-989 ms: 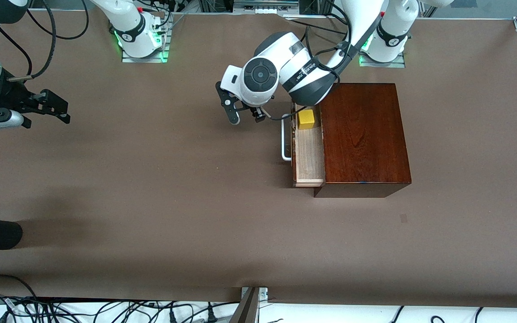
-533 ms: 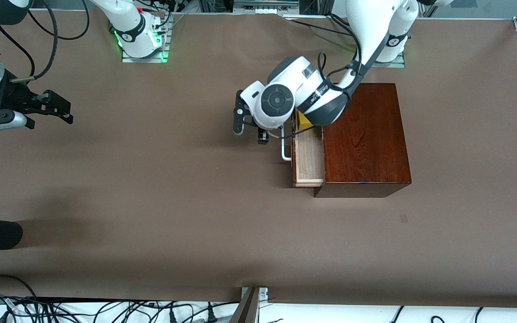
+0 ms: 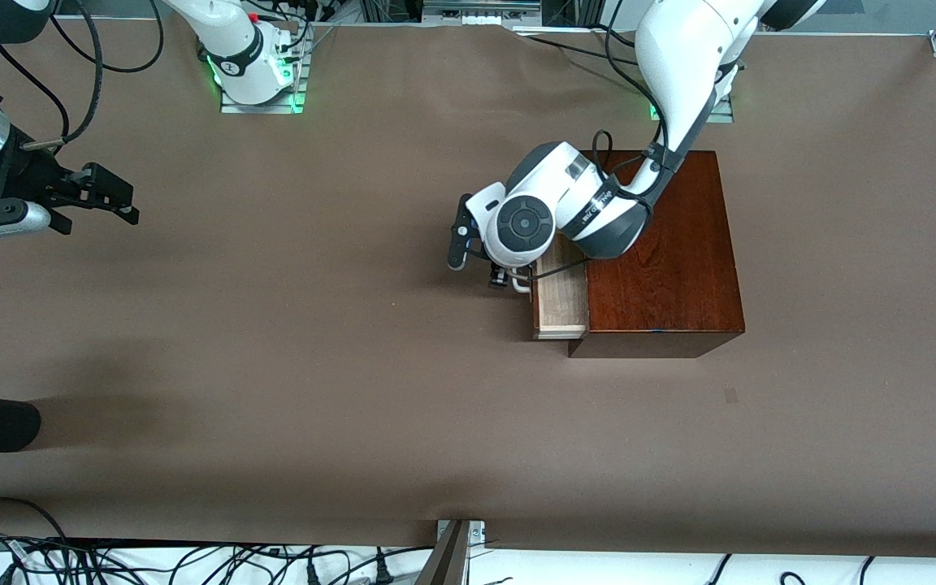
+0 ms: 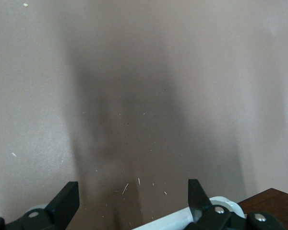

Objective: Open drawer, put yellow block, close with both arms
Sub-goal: 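Push the drawer shut into the box with the left gripper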

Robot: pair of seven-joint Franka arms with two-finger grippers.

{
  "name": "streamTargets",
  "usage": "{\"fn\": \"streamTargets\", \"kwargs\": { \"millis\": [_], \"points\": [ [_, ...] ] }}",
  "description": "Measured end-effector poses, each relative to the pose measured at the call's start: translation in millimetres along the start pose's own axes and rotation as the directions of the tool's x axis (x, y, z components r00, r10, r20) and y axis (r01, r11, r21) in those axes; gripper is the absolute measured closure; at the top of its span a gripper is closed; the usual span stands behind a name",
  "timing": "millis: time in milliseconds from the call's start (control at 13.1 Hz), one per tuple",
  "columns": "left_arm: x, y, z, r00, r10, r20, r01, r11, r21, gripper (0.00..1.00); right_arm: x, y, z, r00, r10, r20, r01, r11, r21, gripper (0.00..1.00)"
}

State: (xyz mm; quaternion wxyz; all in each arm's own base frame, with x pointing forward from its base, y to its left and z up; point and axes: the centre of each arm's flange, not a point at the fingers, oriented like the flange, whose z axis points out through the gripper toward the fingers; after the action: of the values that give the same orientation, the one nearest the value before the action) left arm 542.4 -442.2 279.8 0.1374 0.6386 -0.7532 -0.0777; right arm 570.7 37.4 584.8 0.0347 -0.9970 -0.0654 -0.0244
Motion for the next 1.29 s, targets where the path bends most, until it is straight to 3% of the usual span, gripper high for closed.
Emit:
{"fn": "streamTargets", "kwargs": {
  "millis": [609, 913, 1293],
  "points": [
    [-9.1, 0.0, 0.8, 0.999, -0.011, 0.031, 0.012, 1.0, -0.015, 0.0, 0.1, 0.0, 0.1, 1.0, 0.0, 0.0, 0.0, 1.0, 0.0, 0.0],
    [-35.8, -3.6, 0.4, 0.995, -0.037, 0.087, 0.042, 0.997, -0.057, 0.0, 0.1, 0.0, 0.2, 1.0, 0.0, 0.0, 0.0, 1.0, 0.0, 0.0],
    [-65.8, -15.3, -6.4, 0.988, -0.105, 0.112, 0.11, 0.993, -0.039, 0.0, 0.2, -0.1, 0.4, 1.0, 0.0, 0.001, 0.0, 1.0, 0.001, 0.0]
  ]
}}
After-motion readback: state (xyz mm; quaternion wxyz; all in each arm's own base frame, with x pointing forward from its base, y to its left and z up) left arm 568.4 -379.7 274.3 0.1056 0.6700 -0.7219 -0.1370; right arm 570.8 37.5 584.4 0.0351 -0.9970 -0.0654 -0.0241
